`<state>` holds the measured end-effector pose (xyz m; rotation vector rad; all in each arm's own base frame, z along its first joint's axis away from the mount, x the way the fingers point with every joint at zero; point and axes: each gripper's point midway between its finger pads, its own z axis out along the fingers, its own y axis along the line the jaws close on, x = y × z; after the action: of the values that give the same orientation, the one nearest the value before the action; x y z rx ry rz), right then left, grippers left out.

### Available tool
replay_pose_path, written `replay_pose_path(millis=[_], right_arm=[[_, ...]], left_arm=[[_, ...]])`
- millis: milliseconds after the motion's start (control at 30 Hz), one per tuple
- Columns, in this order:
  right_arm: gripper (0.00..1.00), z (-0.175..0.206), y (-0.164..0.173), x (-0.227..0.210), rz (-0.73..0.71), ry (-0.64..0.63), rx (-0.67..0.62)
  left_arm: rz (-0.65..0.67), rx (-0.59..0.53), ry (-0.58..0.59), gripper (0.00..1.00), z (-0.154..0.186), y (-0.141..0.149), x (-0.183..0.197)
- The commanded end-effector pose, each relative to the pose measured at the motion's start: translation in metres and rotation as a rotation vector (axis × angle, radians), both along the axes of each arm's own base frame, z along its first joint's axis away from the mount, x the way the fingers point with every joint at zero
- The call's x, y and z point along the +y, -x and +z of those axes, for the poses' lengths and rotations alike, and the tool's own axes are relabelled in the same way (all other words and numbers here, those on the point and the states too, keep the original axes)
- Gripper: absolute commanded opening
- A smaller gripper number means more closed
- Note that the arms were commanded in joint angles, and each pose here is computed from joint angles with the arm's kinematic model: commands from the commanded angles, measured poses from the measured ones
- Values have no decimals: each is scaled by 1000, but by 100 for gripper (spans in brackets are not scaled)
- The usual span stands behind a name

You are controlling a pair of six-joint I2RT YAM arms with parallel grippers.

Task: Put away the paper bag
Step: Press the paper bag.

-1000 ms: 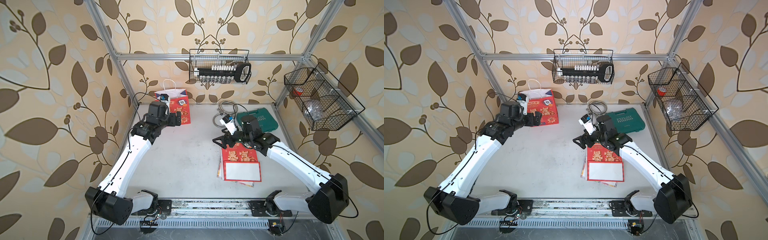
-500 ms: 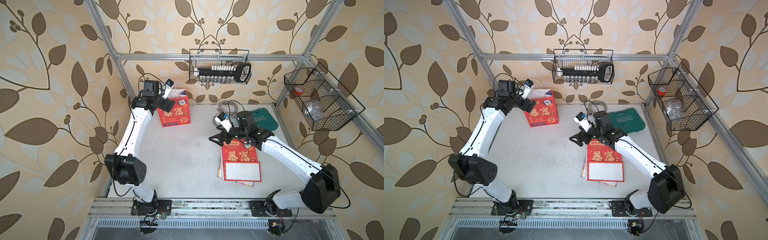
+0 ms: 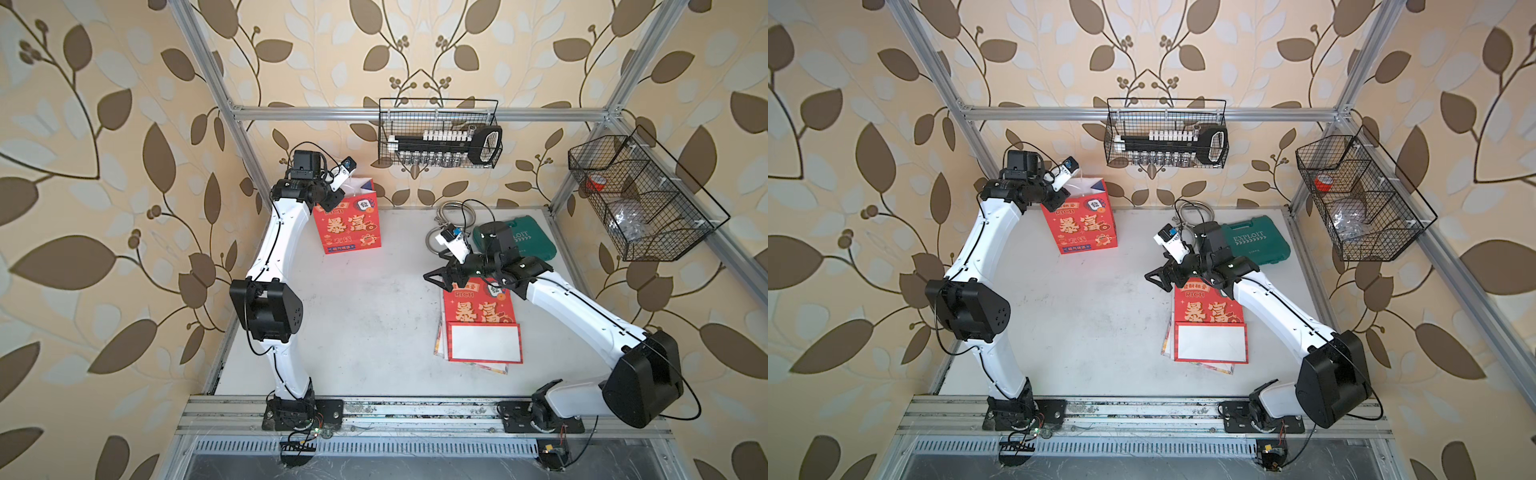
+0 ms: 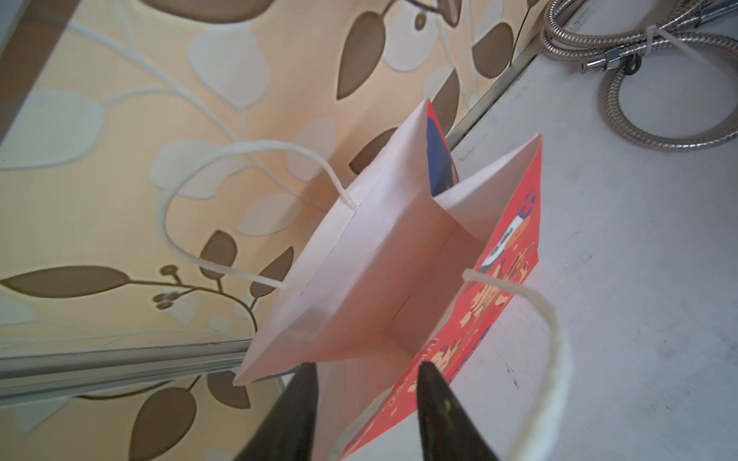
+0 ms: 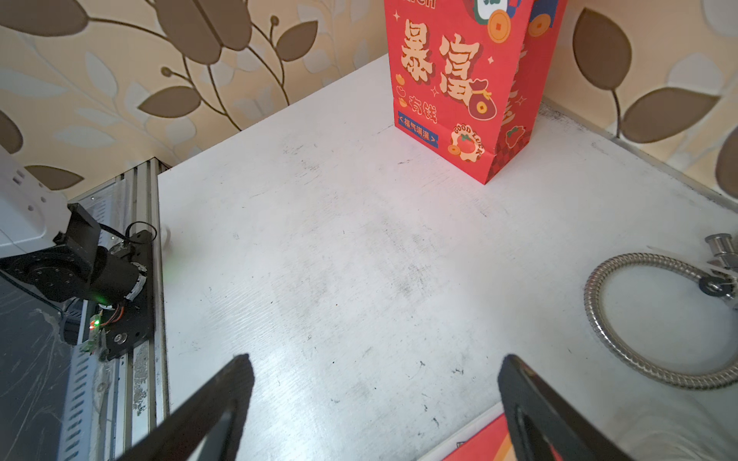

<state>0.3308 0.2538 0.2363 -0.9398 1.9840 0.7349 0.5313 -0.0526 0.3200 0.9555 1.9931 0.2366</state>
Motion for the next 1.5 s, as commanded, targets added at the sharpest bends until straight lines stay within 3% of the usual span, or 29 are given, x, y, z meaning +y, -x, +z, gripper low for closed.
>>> replay_pose_path(millis=[0, 133, 300, 433, 733, 867, 1067, 1233, 1467], right_arm=[[93, -1, 5, 0, 28, 4, 8], [93, -1, 4, 0, 32, 6, 6], [93, 3, 2, 1, 41, 7, -6], [93, 11, 3, 5, 79, 2, -42], [99, 16, 8, 15, 217, 0, -192], [99, 11, 9, 22, 265, -16, -199], [99, -1, 35, 33, 407, -23, -237], [99, -6, 47, 31, 423, -36, -219], [99, -6, 67, 22, 363, -102, -141]], left_arm=[[-78, -66, 23, 28, 27, 1, -10], [-141, -31, 32, 0, 20, 9, -19], [-175, -13, 26, 0, 21, 24, -22], [-237, -19, 66, 0, 40, 53, -32], [-413, 14, 223, 0, 42, 150, -64], [-538, 21, 280, 0, 41, 202, -83], [-676, 125, 225, 0, 3, 259, -110], [-733, 151, 148, 0, -17, 280, -124], [-754, 111, 151, 0, -14, 295, -134]])
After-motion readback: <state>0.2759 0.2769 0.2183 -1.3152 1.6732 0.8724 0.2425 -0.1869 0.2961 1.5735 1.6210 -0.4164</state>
